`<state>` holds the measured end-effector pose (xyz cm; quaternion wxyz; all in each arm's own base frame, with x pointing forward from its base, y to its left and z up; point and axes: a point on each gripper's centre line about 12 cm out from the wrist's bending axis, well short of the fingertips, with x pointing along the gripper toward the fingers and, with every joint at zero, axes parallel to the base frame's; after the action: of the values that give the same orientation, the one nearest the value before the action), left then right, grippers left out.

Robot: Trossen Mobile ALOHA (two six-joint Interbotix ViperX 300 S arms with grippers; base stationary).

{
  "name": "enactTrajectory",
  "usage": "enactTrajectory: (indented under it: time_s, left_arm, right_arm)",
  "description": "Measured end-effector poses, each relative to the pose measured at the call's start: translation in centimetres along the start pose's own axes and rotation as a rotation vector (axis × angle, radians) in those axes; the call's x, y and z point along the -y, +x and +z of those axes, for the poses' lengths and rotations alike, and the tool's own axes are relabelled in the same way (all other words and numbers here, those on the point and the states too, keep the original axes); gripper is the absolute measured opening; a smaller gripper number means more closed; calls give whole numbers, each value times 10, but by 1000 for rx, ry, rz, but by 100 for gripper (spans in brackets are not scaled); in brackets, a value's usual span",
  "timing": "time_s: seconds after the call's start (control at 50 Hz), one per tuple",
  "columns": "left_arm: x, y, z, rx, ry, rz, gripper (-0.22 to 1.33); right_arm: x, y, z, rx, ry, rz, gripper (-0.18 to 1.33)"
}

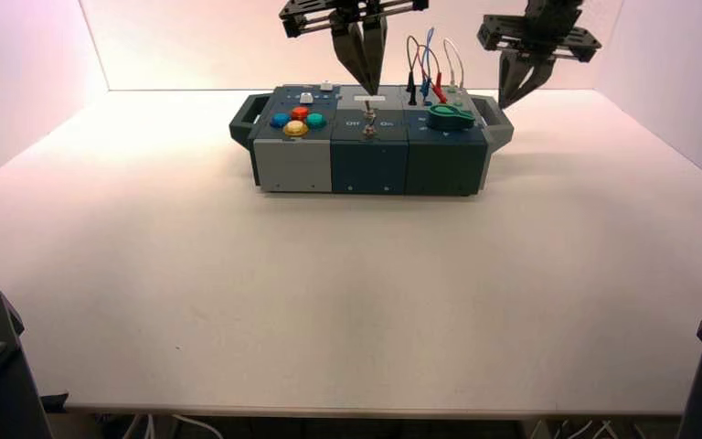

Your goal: Flip the bottom switch off with the left gripper.

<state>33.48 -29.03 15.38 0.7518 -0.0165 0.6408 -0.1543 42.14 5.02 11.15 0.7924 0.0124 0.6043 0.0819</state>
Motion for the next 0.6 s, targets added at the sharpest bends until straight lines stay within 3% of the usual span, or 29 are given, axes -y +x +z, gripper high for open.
enactTrajectory:
  time_s: [0.38, 0.6]
  left_arm:
    - [4, 3, 6, 6, 1, -4, -17]
    - [5, 10, 4, -10, 5, 3, -17]
  right_arm:
    - [-10, 9, 23, -14, -23, 19, -14]
    - [-14, 21, 20, -39, -30, 24, -14]
